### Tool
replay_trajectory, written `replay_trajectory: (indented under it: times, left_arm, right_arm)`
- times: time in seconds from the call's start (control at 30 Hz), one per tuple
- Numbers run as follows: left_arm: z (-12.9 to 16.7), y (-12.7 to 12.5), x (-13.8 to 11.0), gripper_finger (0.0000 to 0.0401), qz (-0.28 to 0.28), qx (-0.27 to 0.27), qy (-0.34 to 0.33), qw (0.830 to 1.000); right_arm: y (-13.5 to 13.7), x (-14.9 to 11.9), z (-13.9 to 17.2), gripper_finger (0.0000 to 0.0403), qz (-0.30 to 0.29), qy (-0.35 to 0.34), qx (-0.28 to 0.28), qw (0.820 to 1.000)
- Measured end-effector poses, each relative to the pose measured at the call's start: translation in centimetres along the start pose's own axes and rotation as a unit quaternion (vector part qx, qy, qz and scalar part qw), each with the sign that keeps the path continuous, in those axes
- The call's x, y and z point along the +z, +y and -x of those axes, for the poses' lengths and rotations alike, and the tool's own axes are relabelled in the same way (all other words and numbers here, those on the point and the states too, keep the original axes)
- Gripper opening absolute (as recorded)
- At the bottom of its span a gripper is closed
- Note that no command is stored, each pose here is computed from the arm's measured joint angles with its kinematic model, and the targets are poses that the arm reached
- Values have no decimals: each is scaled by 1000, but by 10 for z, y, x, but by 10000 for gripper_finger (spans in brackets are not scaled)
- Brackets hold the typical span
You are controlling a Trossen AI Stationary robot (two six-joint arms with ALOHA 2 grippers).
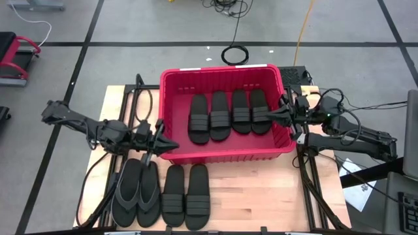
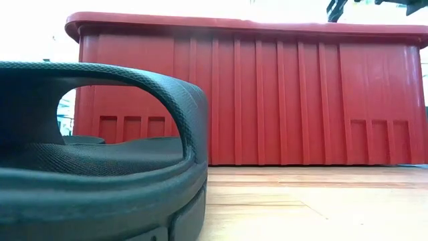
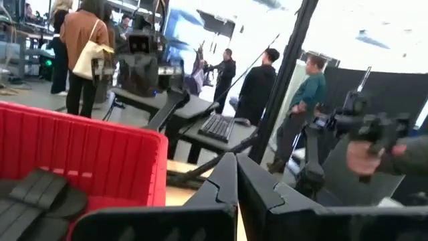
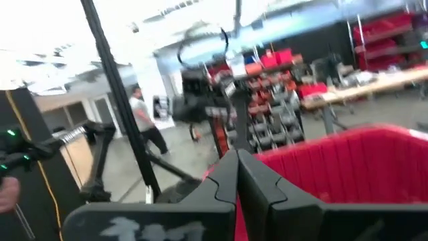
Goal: Pick and place slides into bin
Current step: Put the black slide into the red bin
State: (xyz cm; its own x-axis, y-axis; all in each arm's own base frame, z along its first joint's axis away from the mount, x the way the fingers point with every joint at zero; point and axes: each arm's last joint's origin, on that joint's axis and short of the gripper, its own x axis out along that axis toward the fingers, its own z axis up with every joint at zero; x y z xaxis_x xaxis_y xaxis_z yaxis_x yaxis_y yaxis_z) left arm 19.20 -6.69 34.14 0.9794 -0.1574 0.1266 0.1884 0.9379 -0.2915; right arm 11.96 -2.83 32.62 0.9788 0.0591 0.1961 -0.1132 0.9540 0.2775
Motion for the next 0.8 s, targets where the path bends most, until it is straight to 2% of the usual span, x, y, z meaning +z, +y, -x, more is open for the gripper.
replay_trajectory:
  times: [0.17, 0.3, 0.43, 0.53, 0.63, 0.8]
  left_arm:
    - [0, 2, 1, 1, 15, 36, -15, 999]
    - [0, 3, 2, 1, 21, 62, -28, 997]
    - [1, 6, 3, 4, 16, 102, -41, 994]
    - [2, 6, 5, 10, 24, 110, -52, 992]
    - [5, 7, 11, 11, 33, 111, -69, 991]
    - [13, 12, 17, 2, 28, 123, -74, 989]
  right_arm:
    - [7, 17, -5, 0, 8, -25, 42, 999]
    - [19, 38, -19, 0, 7, -15, 79, 997]
    - [37, 66, -40, 0, 49, -7, 133, 990]
    - [49, 82, -61, 0, 72, 9, 131, 989]
    - [60, 90, -84, 0, 92, 51, 114, 988]
    - [77, 78, -121, 0, 119, 180, 96, 972]
